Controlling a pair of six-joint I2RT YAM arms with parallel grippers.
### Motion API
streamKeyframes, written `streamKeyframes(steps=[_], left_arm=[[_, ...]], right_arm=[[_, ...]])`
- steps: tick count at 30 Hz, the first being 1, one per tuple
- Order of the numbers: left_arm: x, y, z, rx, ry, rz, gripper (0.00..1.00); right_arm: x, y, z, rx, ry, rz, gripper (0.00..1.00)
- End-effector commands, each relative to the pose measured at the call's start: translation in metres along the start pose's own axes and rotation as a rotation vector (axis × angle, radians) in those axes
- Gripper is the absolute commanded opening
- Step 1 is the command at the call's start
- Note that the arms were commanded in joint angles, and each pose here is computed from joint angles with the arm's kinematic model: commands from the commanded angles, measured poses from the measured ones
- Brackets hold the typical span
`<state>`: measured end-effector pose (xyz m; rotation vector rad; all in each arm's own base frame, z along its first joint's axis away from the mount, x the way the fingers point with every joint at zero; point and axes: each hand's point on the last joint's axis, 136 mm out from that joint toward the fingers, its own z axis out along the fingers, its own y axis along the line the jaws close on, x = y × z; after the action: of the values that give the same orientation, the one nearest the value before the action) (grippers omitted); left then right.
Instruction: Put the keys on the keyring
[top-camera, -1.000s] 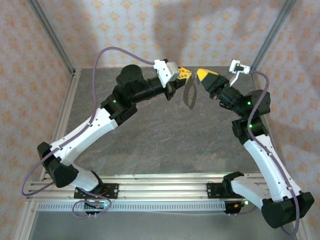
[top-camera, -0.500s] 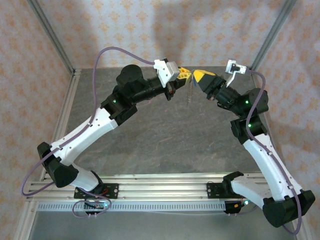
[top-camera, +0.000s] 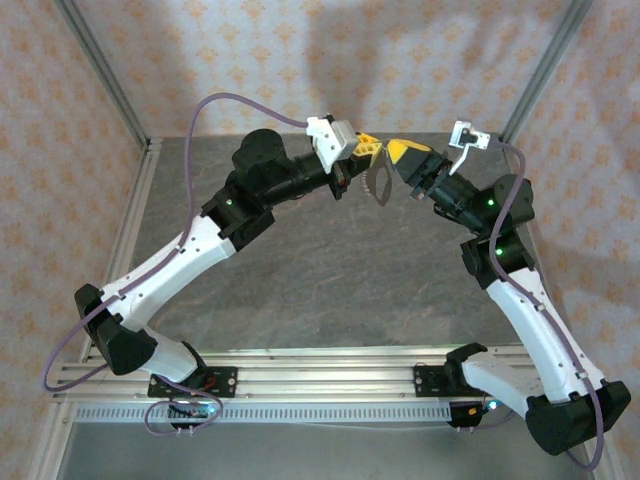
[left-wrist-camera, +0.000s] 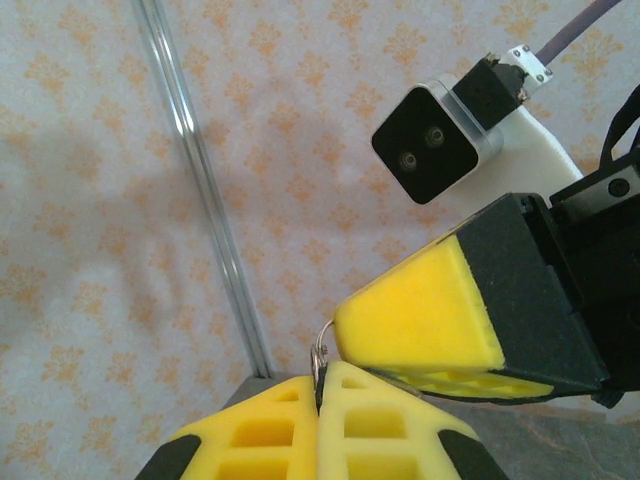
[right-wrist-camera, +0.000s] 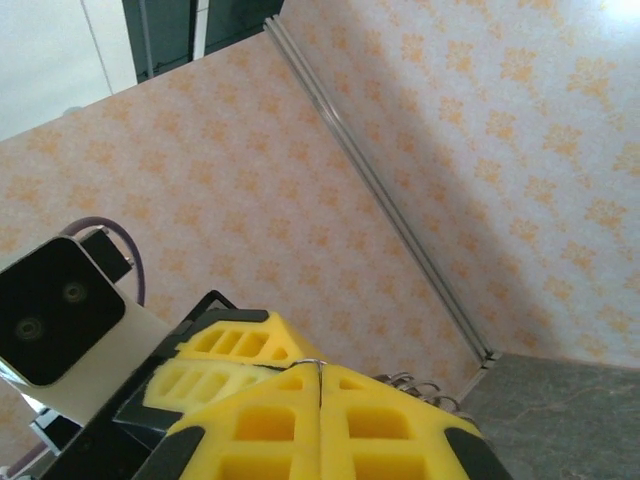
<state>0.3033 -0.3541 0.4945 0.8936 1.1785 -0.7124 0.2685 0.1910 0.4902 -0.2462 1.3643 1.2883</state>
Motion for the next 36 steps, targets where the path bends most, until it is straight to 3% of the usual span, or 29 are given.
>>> streamKeyframes(steps=[1, 9, 21, 36], left_arm=[[-0.034, -0.003, -0.006, 0.006, -0.097, 0.022, 0.00], [-0.034, -0.003, -0.007, 0.007, -0.098, 0.022, 0.00], [-0.034, -0.003, -0.006, 0.009, -0.099, 0.018, 0.00], [-0.037, -0.002, -0.010, -0.006, -0.108, 0.021, 0.00]], right_arm=[[-0.005, -0.001, -0.003, 0.027, -0.024, -0.041, 0.00], [-0.004, -0.008, -0.004, 0.056, -0.032, -0.045, 0.00], [-0.012, 0.048, -0.009, -0.149, 0.019, -0.068, 0.00], [-0.013, 0.034, -0.020, -0.041, -0.023, -0.101, 0.00]])
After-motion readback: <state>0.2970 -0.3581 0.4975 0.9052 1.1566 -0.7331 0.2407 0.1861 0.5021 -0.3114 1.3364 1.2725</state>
